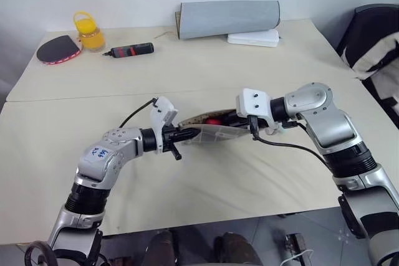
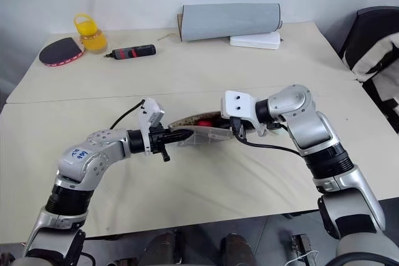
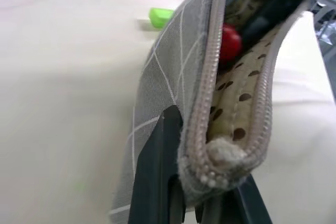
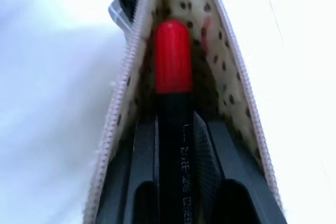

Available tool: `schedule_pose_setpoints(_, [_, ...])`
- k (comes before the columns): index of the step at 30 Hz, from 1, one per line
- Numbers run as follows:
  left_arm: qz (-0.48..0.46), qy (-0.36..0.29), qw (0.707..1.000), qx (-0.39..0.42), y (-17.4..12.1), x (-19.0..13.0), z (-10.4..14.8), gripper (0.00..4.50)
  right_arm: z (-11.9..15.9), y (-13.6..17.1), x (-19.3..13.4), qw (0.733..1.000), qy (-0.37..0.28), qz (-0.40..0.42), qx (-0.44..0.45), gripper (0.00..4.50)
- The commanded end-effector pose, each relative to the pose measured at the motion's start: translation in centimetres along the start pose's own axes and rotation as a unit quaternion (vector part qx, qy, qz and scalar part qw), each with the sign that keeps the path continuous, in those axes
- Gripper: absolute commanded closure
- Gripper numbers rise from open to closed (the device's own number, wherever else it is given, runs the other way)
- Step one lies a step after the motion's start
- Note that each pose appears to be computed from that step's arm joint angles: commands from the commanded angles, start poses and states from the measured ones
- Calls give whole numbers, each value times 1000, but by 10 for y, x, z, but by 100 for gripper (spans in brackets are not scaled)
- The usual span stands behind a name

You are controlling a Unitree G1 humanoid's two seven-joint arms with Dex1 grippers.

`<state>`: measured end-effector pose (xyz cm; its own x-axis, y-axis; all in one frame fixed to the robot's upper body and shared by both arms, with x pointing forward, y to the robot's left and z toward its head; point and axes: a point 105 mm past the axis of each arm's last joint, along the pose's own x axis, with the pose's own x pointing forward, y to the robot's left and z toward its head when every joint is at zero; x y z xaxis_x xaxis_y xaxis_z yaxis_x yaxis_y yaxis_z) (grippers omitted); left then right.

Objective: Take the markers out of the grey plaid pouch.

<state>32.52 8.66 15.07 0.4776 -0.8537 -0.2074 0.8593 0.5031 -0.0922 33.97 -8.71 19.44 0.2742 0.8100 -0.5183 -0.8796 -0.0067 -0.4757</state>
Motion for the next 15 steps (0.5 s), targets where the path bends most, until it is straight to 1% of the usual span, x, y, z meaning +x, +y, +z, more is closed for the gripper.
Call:
schedule_pose_setpoints(1, [16, -5, 1000, 12, 4, -2, 0, 450, 42, -18, -11, 994, -97, -47, -3, 395])
schedule_pose_setpoints(2, [12, -15, 1000, 11, 1, -1, 4, 450, 53, -20, -10, 990, -127, -53, 3, 395])
schedule_pose_setpoints(4, [11, -31, 999, 9, 0, 1, 10, 450, 67, -23, -8, 985, -158, -63, 5, 395])
schedule_pose_setpoints(8, [9, -39, 999, 15, -3, 6, 15, 450, 71, -21, 0, 984, -163, -68, -4, 395])
schedule_pose_setpoints(11, [36, -52, 998, 16, 6, 1, 22, 450, 78, -25, -6, 980, -184, -81, -1, 395])
schedule_pose_setpoints(13, [71, -61, 995, 30, 22, -11, 28, 450, 94, -36, -21, 968, -228, -101, 15, 395])
schedule_pose_setpoints(15, [94, -72, 992, 42, 33, -25, 38, 450, 115, -47, -42, 946, -298, -121, 45, 395])
